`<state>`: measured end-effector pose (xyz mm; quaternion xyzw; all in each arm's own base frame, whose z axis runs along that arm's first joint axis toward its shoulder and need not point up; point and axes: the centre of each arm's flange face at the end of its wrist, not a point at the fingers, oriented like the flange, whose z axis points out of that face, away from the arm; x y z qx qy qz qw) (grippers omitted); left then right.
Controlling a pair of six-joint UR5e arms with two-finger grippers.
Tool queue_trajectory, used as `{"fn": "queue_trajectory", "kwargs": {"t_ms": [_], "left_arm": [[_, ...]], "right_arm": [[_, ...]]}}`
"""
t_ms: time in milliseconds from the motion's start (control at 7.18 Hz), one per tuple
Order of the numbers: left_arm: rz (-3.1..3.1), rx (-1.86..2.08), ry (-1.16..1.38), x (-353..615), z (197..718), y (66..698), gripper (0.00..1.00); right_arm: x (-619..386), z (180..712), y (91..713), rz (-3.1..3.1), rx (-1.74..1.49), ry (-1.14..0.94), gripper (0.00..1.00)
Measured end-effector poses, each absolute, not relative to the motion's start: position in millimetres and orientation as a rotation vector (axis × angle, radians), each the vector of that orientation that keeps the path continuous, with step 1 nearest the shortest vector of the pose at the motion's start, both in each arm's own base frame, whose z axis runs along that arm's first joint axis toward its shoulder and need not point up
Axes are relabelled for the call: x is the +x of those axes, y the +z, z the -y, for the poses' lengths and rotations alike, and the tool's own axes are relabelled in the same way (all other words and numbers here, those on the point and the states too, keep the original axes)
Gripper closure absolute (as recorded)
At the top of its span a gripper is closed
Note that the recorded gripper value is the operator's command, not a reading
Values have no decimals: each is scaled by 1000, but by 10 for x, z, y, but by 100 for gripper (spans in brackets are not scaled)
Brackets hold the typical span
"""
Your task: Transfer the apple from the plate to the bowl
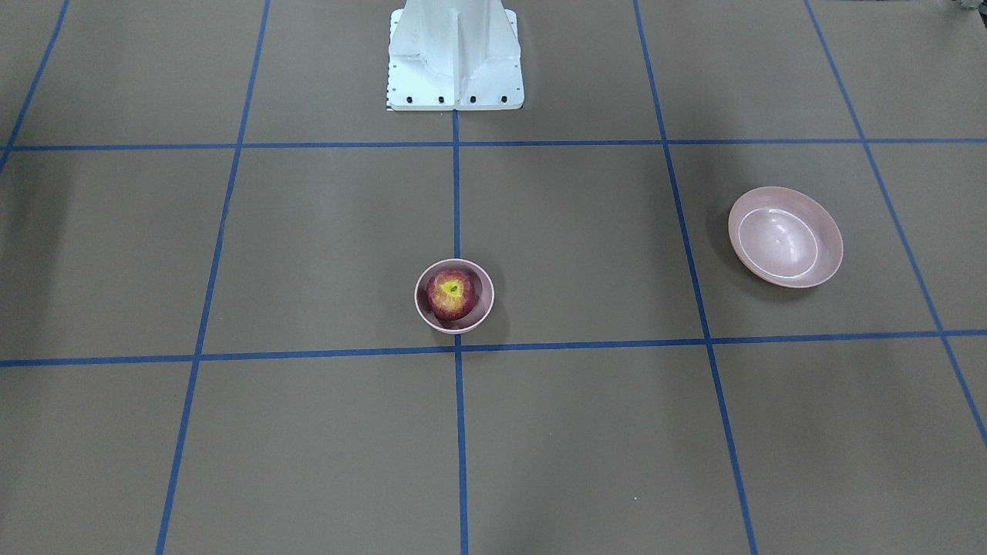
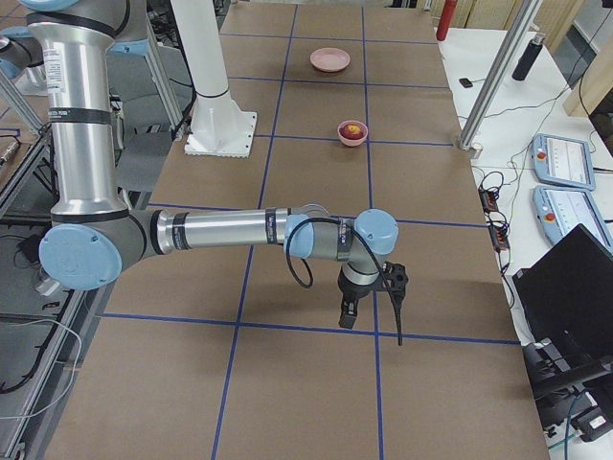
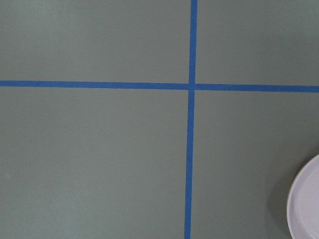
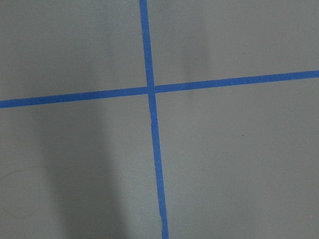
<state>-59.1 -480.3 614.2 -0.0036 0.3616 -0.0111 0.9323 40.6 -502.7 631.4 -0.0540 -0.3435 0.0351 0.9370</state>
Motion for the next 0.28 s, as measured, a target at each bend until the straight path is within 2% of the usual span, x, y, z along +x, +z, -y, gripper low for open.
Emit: {"fn": "queue_trajectory", "kwargs": {"t_ms": [279], "left_arm": [[-740, -6, -22, -591, 4805, 6136, 1]], "right_arm": [[405, 5044, 6289, 703, -106, 72, 0]]}}
